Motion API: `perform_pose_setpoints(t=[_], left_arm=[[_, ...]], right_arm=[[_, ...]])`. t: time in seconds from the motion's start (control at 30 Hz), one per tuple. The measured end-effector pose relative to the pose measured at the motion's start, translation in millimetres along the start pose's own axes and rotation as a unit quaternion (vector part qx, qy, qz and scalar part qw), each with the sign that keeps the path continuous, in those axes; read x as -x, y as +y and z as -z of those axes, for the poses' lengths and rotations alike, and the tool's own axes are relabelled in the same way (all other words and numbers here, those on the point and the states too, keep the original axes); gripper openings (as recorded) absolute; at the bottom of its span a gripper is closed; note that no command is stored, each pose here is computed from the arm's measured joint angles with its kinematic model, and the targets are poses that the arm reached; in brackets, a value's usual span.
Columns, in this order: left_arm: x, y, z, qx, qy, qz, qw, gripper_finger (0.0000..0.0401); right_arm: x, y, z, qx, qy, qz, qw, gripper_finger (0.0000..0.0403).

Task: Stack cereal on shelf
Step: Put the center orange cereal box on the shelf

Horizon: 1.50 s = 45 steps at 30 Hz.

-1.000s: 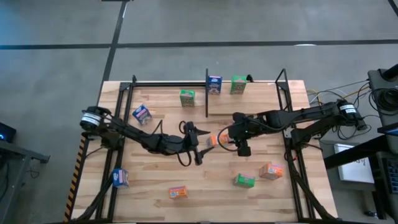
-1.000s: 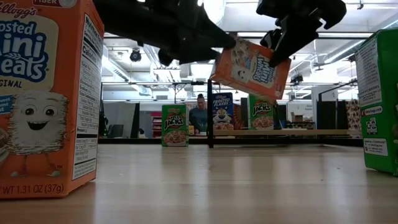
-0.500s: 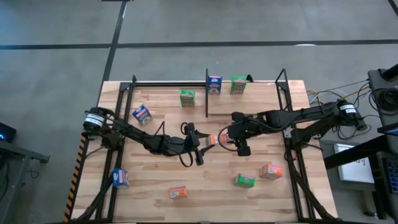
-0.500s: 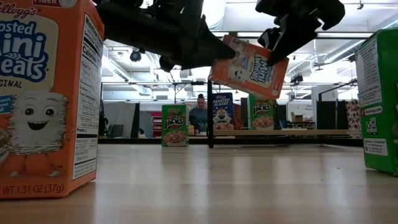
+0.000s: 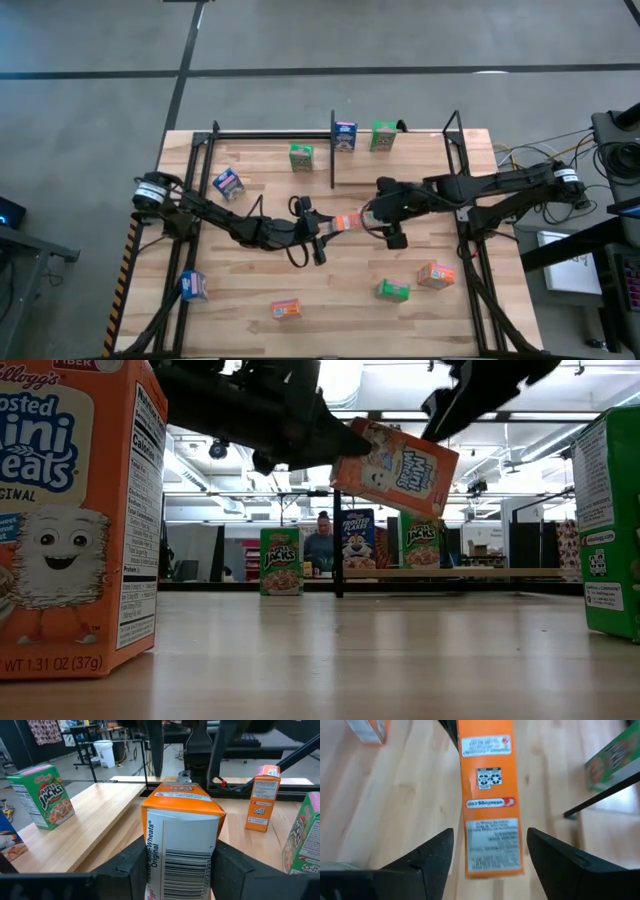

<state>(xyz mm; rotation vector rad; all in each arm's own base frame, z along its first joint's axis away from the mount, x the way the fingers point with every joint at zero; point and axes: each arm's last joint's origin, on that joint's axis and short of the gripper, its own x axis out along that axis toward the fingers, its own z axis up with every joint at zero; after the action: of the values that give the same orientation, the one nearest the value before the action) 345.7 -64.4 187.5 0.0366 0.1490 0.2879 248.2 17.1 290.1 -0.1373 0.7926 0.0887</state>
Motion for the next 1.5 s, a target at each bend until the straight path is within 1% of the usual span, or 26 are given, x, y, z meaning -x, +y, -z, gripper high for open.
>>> perform_pose_setpoints(t=[0.17, 0.27, 0.33, 0.4, 0.47, 0.57, 0.63, 0.77, 1.1, 1.27, 1.5], left_arm=[[19, 3, -1, 0.005, -0.053, 0.009, 0.999, 0.0148], [36, 4, -3, 0.003, -0.104, 0.023, 0.994, 0.0148], [47, 6, -5, 0.005, -0.144, 0.043, 0.989, 0.0148], [56, 8, -6, 0.009, -0.177, 0.061, 0.982, 0.0148], [61, 11, -5, 0.016, -0.202, 0.074, 0.977, 0.0148], [64, 13, -5, 0.022, -0.215, 0.078, 0.973, 0.0147], [64, 13, -5, 0.021, -0.214, 0.078, 0.973, 0.0147], [64, 13, -5, 0.021, -0.214, 0.078, 0.973, 0.0147], [64, 13, -5, 0.022, -0.215, 0.077, 0.973, 0.0147], [64, 13, -5, 0.022, -0.212, 0.070, 0.975, 0.0147], [64, 14, -5, 0.025, -0.213, 0.064, 0.975, 0.0147]], right_arm=[[40, -1, -1, 0.021, -0.070, 0.009, 0.997, 0.0239], [60, -1, 2, 0.026, -0.127, 0.016, 0.991, 0.0232], [66, -1, 6, 0.028, -0.163, 0.020, 0.986, 0.0228], [67, 0, 11, 0.029, -0.197, 0.022, 0.980, 0.0225], [63, 2, 16, 0.031, -0.231, 0.008, 0.972, 0.0224], [50, 4, 22, 0.028, -0.274, -0.014, 0.961, 0.0224], [42, 5, 24, 0.018, -0.293, -0.019, 0.956, 0.0224], [24, 5, 24, -0.005, -0.300, -0.025, 0.954, 0.0224], [-3, 5, 12, -0.001, -0.287, -0.028, 0.957, 0.0254], [-8, 5, 9, 0.005, -0.282, -0.035, 0.959, 0.0262], [1, 5, 5, 0.006, -0.298, -0.033, 0.954, 0.0256]])
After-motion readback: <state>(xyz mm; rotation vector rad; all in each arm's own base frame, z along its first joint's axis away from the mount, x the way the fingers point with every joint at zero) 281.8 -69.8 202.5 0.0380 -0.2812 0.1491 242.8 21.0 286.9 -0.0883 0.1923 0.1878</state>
